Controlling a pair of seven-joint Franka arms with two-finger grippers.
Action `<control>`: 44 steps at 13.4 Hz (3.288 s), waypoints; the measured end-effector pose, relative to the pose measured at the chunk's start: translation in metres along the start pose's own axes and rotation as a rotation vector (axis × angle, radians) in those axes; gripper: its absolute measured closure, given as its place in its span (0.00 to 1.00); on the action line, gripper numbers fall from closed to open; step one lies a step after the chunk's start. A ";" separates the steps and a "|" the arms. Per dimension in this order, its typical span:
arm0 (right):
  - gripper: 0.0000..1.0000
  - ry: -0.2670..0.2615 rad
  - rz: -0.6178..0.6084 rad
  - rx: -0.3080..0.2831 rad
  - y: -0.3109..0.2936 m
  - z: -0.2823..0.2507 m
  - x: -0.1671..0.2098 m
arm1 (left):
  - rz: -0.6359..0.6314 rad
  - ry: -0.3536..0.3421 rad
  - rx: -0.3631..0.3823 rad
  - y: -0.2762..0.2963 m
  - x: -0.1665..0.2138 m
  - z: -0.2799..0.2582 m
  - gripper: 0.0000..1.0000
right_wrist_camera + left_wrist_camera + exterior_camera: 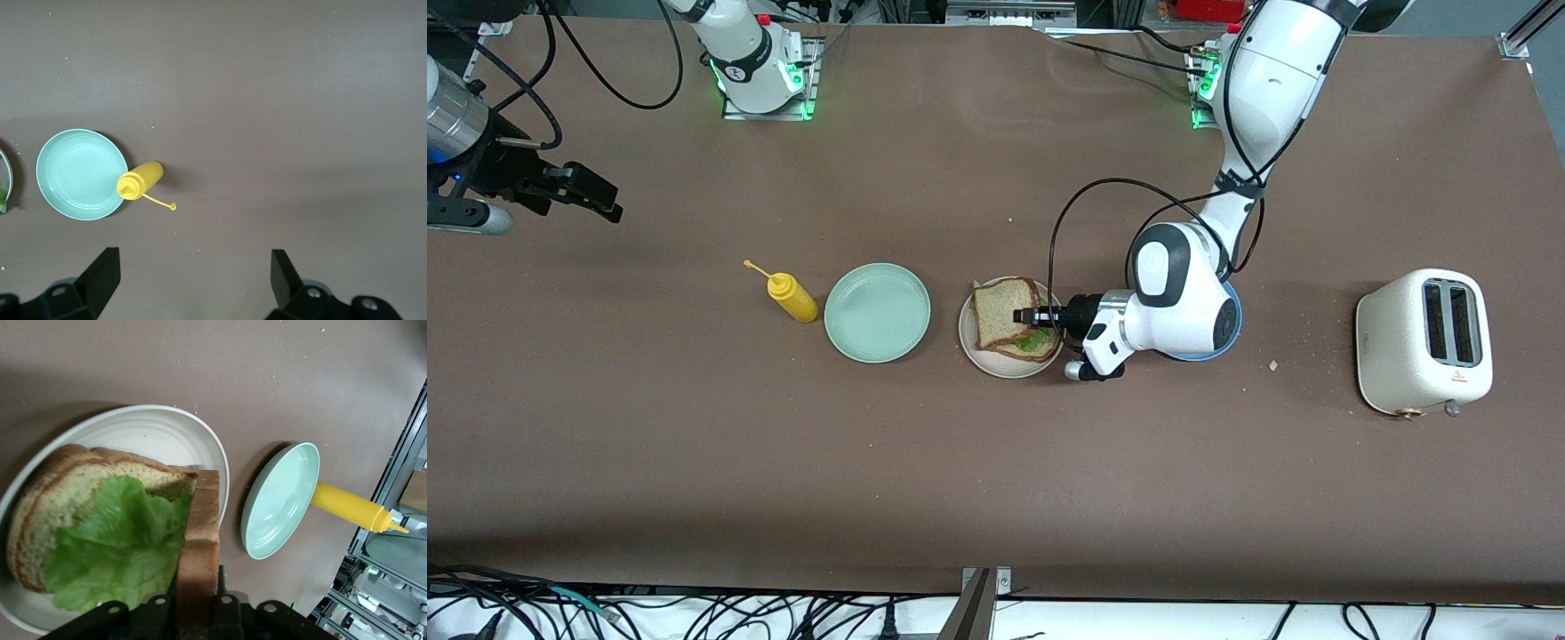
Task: Make sandwich in beige plate with both arms
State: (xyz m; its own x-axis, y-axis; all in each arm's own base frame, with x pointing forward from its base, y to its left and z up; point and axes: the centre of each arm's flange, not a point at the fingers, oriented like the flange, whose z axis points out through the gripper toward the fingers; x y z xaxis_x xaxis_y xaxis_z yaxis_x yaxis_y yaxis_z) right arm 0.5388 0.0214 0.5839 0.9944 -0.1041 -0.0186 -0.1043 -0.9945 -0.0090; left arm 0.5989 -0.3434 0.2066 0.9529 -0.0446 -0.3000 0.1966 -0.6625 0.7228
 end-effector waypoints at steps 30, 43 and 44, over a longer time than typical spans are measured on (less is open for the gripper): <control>0.00 -0.001 0.001 0.000 0.001 0.000 0.000 | 0.081 0.162 0.797 -0.057 -0.050 -0.399 0.00; 0.00 -0.001 0.001 0.000 0.001 0.000 0.000 | 0.052 0.206 0.847 0.032 -0.179 -0.501 0.00; 0.00 -0.001 0.001 0.000 0.001 0.000 0.000 | 0.042 0.227 0.847 0.041 -0.180 -0.502 0.00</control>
State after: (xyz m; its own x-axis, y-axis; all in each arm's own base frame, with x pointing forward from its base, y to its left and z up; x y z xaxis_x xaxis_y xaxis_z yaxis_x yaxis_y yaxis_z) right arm 0.5390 0.0207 0.5838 0.9942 -0.1054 -0.0195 -0.1055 -0.9944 -0.0090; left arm 0.5514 0.0127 0.6030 0.9961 0.0083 -0.0876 0.0082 -1.0000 -0.0013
